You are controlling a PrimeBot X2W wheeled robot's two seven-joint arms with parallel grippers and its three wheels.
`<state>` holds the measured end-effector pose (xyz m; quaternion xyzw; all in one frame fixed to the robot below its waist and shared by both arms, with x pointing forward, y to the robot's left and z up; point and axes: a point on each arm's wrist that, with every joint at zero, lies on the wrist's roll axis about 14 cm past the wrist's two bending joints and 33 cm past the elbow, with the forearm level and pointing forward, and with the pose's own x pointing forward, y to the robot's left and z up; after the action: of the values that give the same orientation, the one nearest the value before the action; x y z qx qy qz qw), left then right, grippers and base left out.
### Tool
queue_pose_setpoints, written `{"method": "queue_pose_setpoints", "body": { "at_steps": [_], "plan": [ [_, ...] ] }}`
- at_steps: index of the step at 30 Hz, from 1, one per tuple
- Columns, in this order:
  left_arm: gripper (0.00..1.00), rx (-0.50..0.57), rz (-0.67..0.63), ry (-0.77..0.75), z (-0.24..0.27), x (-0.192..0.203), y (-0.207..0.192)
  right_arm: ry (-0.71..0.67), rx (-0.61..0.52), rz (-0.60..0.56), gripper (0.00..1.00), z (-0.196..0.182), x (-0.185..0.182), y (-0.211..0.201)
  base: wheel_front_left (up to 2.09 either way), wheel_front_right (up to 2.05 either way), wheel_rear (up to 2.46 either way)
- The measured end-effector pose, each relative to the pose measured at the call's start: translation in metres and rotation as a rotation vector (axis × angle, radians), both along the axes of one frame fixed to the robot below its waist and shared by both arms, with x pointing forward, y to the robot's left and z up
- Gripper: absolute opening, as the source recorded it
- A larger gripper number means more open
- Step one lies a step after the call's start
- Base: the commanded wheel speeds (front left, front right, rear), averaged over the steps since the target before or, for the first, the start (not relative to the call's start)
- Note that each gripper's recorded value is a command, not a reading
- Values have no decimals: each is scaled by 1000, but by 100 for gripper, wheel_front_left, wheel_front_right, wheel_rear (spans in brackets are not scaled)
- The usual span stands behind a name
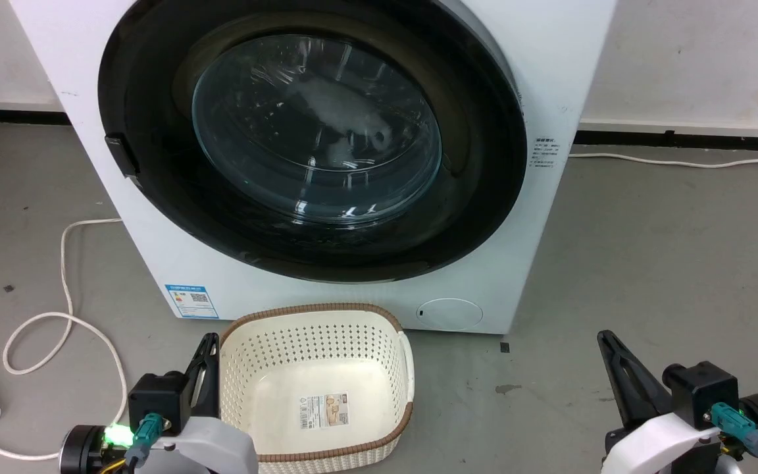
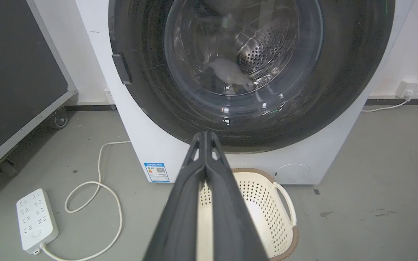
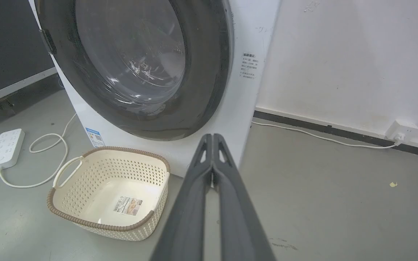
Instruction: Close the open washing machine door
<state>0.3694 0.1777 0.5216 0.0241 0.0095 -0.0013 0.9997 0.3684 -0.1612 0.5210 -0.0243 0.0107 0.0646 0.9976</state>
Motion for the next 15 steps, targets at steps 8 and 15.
{"method": "queue_pose_setpoints", "body": {
  "at_steps": [8, 15],
  "plan": [
    [0, 0, 0, 0, 0, 0, 0, 0, 0, 0, 0, 0, 0, 0, 0, 0, 0],
    [0, 0, 0, 0, 0, 0, 0, 0, 0, 0, 0, 0, 0, 0, 0, 0, 0]
  ]
}}
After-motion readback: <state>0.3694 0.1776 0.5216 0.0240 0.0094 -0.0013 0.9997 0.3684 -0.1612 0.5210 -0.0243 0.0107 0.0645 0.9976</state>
